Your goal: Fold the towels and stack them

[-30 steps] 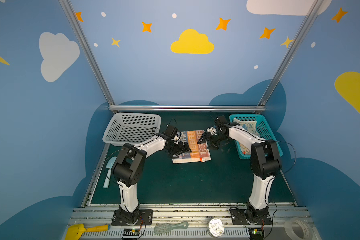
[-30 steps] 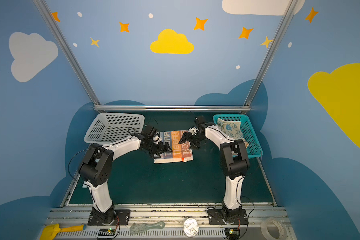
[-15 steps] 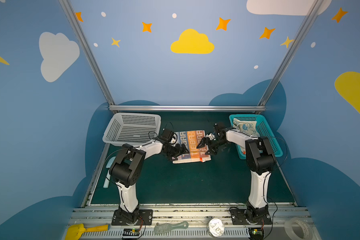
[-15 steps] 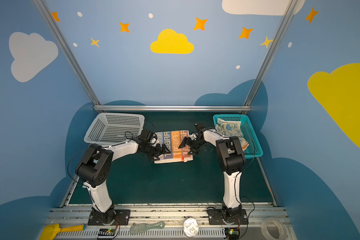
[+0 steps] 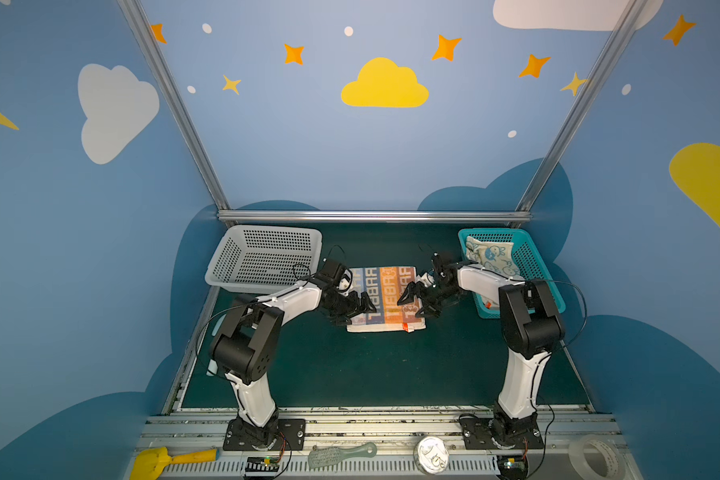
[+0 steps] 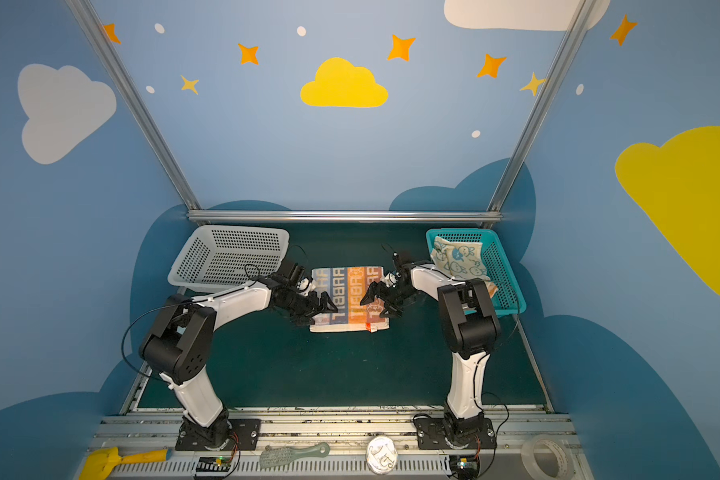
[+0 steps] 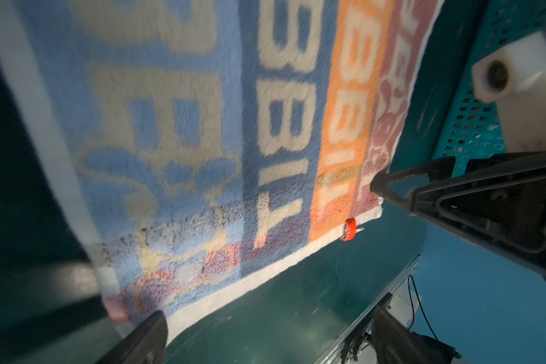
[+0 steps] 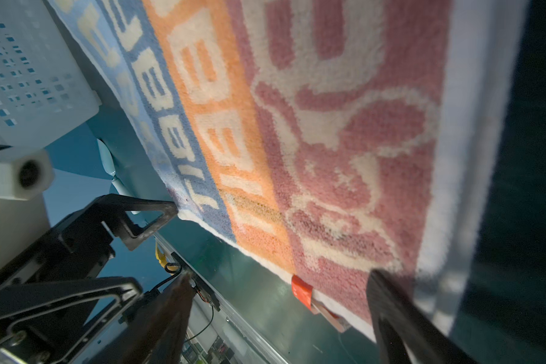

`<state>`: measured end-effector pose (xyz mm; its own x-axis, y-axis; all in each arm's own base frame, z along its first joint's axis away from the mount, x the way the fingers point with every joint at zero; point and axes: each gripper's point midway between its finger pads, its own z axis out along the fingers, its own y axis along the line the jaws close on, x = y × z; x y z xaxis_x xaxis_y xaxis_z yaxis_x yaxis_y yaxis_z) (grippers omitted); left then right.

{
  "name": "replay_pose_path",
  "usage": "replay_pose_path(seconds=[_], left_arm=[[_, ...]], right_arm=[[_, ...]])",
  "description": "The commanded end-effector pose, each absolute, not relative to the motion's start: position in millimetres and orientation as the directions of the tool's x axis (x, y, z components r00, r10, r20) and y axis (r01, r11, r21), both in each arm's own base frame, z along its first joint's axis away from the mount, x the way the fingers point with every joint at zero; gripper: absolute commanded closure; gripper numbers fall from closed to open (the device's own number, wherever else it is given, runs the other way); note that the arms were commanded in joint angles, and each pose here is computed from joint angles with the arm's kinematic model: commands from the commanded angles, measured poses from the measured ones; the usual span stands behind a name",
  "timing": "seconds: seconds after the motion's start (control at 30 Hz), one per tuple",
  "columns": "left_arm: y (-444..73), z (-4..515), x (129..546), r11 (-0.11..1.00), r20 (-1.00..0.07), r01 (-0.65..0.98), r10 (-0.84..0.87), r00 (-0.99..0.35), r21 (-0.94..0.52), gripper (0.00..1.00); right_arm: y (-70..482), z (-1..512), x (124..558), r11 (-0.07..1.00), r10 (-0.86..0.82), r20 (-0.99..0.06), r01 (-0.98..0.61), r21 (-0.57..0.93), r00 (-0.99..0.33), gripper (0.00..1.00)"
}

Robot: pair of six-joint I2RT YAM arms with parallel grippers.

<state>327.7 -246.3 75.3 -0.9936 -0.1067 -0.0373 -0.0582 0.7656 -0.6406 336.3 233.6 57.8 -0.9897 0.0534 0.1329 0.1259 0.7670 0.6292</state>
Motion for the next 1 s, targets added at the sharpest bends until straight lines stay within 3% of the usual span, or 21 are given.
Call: replay_pose_path(seconds=[0.0, 0.17, 0.43, 0.77, 0.97], left_arm=[[-247, 133, 358, 0.746, -0.167, 0.042, -0.094, -0.981, -0.664, 0.00], [-252, 147, 413, 0.716, -0.174, 0.022, -0.139, -0.975, -0.698, 0.00], [-258, 123, 479, 0.725, -0.143, -0.027, -0.171, -0.975, -0.688, 0.00], [-248, 78, 514, 0.736, -0.119, -0.069, -0.201, -0.972, -0.674, 0.00], [-236, 43, 511, 0.765, -0.070, -0.120, -0.211, -0.975, -0.632, 0.00]], right_arm=[[237, 121, 362, 0.752, 0.045, 0.005, 0.037, 0.658, -0.999, 0.14], [250, 143, 407, 0.748, 0.041, -0.032, 0.009, 0.664, -0.999, 0.13], [272, 127, 474, 0.702, 0.063, -0.010, 0.037, 0.712, -0.998, 0.13], [284, 83, 509, 0.646, 0.062, -0.012, 0.031, 0.763, -0.998, 0.13], [268, 58, 518, 0.639, 0.088, 0.028, 0.078, 0.765, -0.996, 0.13]])
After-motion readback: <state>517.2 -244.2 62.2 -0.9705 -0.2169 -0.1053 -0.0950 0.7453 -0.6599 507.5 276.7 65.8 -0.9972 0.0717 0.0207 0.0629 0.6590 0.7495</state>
